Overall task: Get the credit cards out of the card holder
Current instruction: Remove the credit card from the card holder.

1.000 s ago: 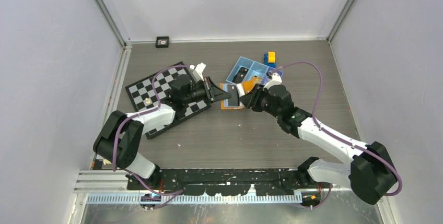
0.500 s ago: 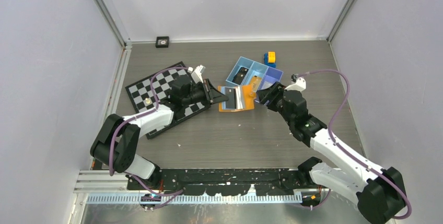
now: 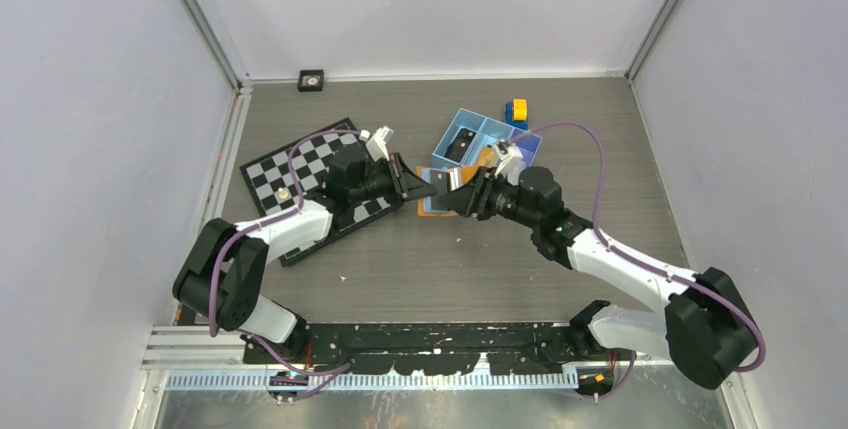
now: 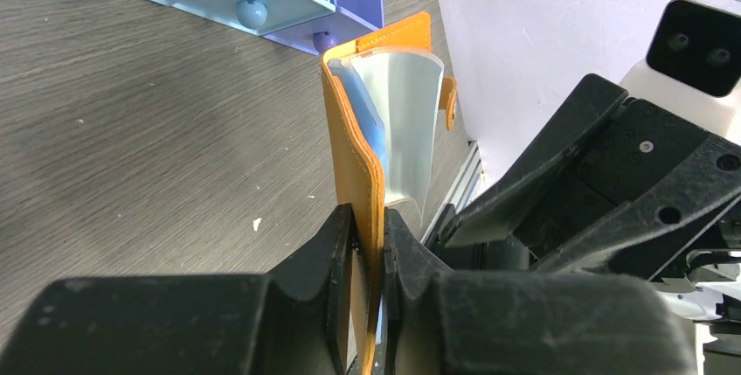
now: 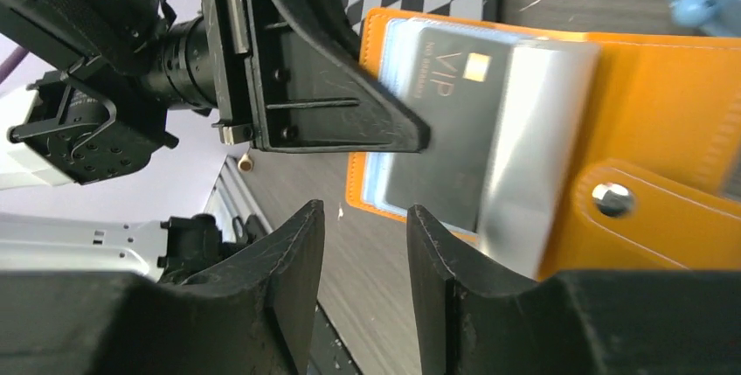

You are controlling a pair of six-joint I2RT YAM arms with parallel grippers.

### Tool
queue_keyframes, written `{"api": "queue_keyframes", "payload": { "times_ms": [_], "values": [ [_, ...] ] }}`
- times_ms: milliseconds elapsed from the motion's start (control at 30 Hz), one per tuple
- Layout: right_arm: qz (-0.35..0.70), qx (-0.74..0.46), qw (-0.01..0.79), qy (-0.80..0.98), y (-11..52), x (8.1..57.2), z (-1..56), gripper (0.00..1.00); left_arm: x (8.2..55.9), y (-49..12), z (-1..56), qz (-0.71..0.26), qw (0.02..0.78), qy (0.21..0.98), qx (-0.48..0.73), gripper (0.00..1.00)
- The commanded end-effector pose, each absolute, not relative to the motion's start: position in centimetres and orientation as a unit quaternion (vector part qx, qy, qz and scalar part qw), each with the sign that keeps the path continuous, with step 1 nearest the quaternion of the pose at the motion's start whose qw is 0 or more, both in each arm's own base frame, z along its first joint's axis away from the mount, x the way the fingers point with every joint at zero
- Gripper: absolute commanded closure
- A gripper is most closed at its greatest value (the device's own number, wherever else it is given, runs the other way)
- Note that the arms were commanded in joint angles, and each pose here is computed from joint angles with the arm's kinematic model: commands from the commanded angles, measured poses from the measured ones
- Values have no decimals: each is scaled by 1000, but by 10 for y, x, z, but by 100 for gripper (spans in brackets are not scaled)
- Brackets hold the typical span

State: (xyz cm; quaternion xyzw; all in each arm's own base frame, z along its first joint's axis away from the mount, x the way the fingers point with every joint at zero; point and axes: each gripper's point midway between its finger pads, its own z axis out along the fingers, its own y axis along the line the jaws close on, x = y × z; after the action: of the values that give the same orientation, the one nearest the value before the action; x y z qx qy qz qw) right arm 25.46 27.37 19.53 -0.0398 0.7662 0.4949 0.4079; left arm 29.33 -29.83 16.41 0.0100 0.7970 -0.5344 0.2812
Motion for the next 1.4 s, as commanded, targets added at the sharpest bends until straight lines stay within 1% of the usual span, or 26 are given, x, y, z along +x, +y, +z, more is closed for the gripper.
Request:
{"api": "queue_keyframes", "payload": {
  "times_ms": [0,133,233,333,467,700,933,1200,1267,1367],
  "values": [
    [488,-77,416,764,296,260,217,58,298,-306,196,-564,306,765,40,100],
    [400,-12,431,809,274,285,189,64,297,-307,196,-571,304,761,38,100],
    [382,25,435,815,253,298,183,67,295,-311,203,-588,299,750,45,100],
    [407,62,416,811,237,307,177,68,291,-313,211,-606,296,737,50,100],
    [447,58,406,795,237,306,186,67,290,-313,214,-608,298,734,53,100],
    [542,40,381,748,251,297,209,67,282,-314,232,-629,302,713,73,100],
    [551,38,385,740,250,295,214,67,278,-315,239,-643,299,701,78,100],
    [563,32,393,726,251,292,221,59,264,-315,268,-684,290,664,89,100],
    [584,24,390,712,253,287,230,62,261,-314,272,-691,289,657,91,100],
    [608,19,390,691,254,281,239,70,260,-316,273,-700,282,650,91,100]
  ]
}}
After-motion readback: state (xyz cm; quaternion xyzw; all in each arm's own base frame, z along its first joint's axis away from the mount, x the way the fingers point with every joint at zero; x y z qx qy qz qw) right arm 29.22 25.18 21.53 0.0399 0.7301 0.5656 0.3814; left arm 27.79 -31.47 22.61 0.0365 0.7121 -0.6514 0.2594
